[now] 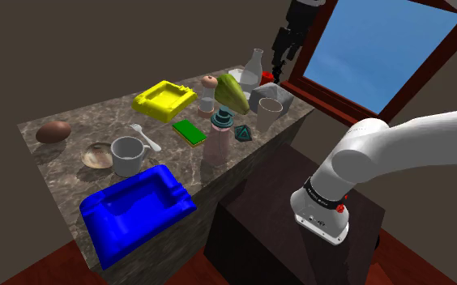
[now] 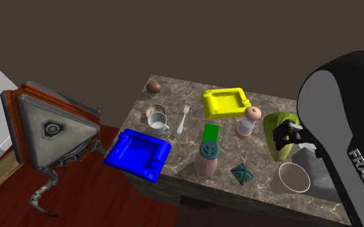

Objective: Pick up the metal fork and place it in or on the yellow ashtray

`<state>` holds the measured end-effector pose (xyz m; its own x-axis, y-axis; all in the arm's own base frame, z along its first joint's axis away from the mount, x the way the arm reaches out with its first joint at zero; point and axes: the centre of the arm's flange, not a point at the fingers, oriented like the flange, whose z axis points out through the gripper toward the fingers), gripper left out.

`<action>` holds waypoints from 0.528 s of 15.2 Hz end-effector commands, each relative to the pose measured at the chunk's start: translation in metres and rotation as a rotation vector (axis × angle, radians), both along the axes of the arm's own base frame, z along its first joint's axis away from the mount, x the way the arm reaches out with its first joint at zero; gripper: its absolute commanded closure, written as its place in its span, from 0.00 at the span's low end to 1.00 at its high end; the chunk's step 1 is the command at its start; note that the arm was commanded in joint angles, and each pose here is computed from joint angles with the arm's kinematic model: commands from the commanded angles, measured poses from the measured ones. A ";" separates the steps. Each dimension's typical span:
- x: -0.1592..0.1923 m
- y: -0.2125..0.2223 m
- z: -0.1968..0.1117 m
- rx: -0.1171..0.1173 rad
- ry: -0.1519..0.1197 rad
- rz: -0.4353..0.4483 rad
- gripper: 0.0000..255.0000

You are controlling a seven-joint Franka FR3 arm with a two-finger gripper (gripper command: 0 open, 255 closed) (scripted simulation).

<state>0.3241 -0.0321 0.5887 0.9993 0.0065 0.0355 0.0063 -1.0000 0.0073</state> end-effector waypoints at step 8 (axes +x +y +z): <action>0.055 0.061 -0.047 0.003 0.032 0.002 0.00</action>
<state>0.3700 0.0184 0.5460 0.9999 0.0093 0.0074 0.0093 -0.9999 0.0054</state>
